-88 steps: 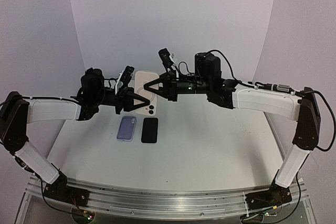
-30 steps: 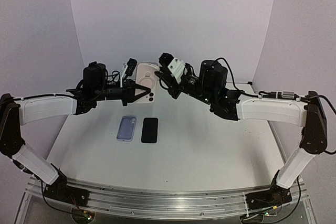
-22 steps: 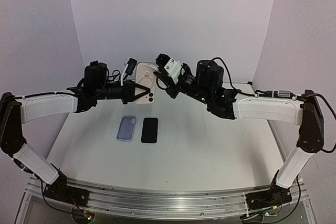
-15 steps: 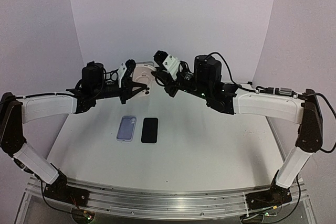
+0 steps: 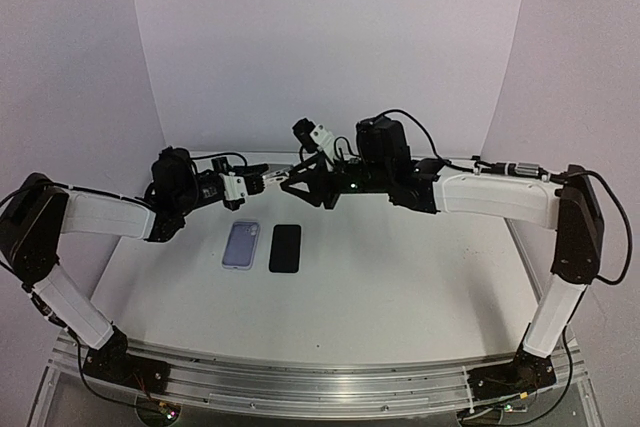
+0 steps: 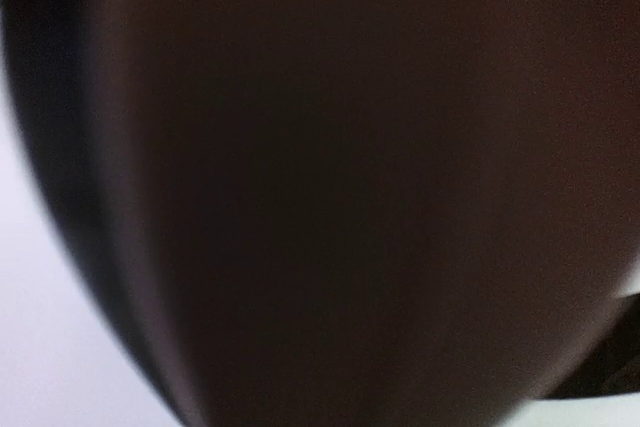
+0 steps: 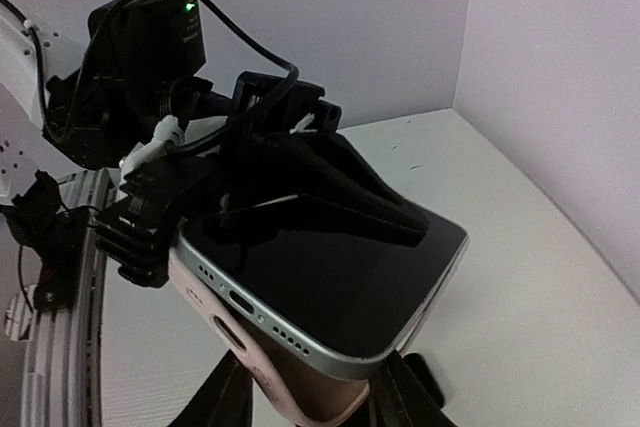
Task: Take the phone out of the phone case
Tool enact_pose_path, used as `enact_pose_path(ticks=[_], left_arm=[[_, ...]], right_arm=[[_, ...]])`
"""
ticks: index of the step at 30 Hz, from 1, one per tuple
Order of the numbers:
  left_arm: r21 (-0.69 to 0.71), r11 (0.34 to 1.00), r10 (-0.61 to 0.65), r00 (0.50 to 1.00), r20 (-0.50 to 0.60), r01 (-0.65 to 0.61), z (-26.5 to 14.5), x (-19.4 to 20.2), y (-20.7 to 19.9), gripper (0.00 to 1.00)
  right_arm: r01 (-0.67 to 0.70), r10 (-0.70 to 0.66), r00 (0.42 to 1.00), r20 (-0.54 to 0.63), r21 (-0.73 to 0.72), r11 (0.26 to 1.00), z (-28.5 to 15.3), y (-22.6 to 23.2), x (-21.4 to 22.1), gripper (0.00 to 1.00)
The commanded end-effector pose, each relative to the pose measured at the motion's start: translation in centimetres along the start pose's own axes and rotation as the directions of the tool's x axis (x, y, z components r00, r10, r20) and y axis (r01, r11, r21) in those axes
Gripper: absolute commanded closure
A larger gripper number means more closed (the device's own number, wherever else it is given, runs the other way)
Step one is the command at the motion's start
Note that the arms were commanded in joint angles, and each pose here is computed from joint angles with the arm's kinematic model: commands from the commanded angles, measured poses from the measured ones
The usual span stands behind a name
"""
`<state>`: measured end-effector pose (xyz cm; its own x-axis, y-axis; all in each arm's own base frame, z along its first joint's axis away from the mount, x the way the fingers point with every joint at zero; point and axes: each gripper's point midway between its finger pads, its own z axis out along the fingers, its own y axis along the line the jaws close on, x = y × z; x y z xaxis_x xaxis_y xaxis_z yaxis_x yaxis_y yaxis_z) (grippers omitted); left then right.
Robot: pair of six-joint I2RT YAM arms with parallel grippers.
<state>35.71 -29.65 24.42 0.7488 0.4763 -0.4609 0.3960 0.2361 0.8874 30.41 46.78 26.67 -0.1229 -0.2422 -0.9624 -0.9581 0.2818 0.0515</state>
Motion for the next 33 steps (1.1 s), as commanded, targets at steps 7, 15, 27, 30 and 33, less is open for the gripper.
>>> enact_pose_path(ticks=[7, 15, 27, 30, 33], left_arm=[[-0.223, 0.774, 0.631, 0.752, 0.19, -0.593, -0.4, -6.2, -1.3, 1.0], [-0.238, 0.71, 0.704, 0.66, 0.26, -0.663, -1.5, -7.0, -3.9, 1.0], [-0.232, 0.735, 0.672, 0.639, 0.375, -0.637, -0.9, -8.6, -6.9, 1.0], [-0.217, 0.777, 0.625, 0.684, 0.376, -0.591, 0.0, -8.7, -6.6, 0.95], [-0.161, 0.849, 0.525, 0.767, 0.369, -0.504, 0.9, -8.2, -6.2, 0.78]], right_arm=[[-0.459, 0.46, 0.879, -0.126, -0.486, 0.744, 2.1, 8.2, -2.7, 0.54], [-0.581, 0.6, 0.792, -0.112, -0.442, 0.683, 3.9, 5.9, -2.0, 0.61], [-0.701, 0.721, 0.683, -0.118, -0.381, 0.603, 6.5, 3.9, 0.4, 0.91], [-0.709, 0.725, 0.68, -0.105, -0.348, 0.614, 5.8, 3.7, 1.3, 1.0], [-0.752, 0.764, 0.641, -0.08, -0.264, 0.604, 4.3, 2.2, 3.2, 1.0]])
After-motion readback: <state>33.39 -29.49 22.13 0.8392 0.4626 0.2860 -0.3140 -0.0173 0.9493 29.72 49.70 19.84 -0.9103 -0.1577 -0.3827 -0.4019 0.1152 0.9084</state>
